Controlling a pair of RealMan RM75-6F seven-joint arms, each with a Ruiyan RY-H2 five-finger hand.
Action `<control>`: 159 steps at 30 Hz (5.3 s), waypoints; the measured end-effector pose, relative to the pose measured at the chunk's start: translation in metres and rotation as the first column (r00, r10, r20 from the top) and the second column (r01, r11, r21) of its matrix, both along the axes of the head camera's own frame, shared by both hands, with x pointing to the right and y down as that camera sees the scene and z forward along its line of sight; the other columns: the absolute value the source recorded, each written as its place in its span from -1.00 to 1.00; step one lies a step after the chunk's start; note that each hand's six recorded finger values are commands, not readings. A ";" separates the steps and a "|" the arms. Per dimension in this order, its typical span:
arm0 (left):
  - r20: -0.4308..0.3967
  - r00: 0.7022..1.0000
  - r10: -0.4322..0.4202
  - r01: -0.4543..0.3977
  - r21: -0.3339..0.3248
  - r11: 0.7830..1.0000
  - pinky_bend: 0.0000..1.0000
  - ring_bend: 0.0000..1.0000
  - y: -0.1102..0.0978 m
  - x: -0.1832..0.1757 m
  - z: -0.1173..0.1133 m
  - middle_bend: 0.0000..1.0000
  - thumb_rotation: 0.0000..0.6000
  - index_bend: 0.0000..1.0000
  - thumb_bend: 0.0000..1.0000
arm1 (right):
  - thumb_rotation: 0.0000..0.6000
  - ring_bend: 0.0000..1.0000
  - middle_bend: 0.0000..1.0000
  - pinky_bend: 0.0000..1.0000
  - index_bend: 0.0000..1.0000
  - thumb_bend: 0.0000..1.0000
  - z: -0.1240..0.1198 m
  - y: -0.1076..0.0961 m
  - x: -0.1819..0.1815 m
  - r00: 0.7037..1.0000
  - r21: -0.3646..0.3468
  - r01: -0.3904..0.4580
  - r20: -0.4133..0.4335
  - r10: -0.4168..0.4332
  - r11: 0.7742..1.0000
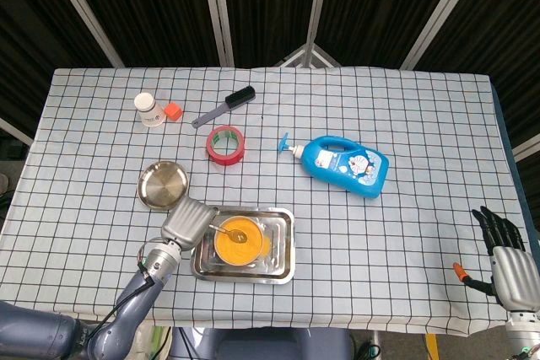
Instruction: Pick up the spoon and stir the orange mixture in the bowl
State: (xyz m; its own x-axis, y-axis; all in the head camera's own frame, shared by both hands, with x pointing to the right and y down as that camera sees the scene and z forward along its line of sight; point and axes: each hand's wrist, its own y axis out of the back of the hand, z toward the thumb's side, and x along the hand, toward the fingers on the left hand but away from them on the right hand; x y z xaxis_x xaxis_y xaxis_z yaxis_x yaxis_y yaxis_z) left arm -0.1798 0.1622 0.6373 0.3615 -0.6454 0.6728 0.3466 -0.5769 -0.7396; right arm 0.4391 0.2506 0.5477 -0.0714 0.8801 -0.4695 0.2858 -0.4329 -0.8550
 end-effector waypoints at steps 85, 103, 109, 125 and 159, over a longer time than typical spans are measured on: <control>0.088 0.988 0.127 -0.137 0.114 0.984 1.00 1.00 -0.009 0.020 0.011 1.00 1.00 0.37 0.50 | 1.00 -1.00 -1.00 -1.00 -1.00 -0.38 -0.001 0.000 -0.001 1.000 0.000 -0.005 0.011 0.005 1.000; 0.294 0.811 0.505 -0.584 0.384 0.715 1.00 1.00 -0.009 0.036 0.004 1.00 1.00 0.51 0.49 | 1.00 -1.00 -1.00 -1.00 -1.00 -0.38 -0.001 0.000 -0.001 1.000 -0.001 -0.009 0.016 0.009 1.000; 0.364 0.725 0.584 -0.688 0.414 0.596 1.00 1.00 -0.007 0.042 0.005 1.00 1.00 0.51 0.48 | 1.00 -1.00 -1.00 -1.00 -1.00 -0.38 -0.001 0.000 -0.001 1.000 -0.002 -0.009 0.017 0.009 1.000; 0.480 0.553 0.681 -0.818 0.470 0.332 1.00 1.00 0.003 0.083 0.001 1.00 1.00 0.53 0.48 | 1.00 -1.00 -1.00 -1.00 -1.00 -0.38 -0.001 0.000 -0.001 1.000 -0.002 -0.011 0.028 0.011 1.000; 0.435 0.543 0.718 -0.828 0.417 0.374 1.00 1.00 0.020 0.085 0.010 1.00 1.00 0.54 0.48 | 1.00 -1.00 -1.00 -1.00 -1.00 -0.38 -0.001 -0.001 -0.001 0.999 0.002 -0.011 0.030 0.011 1.000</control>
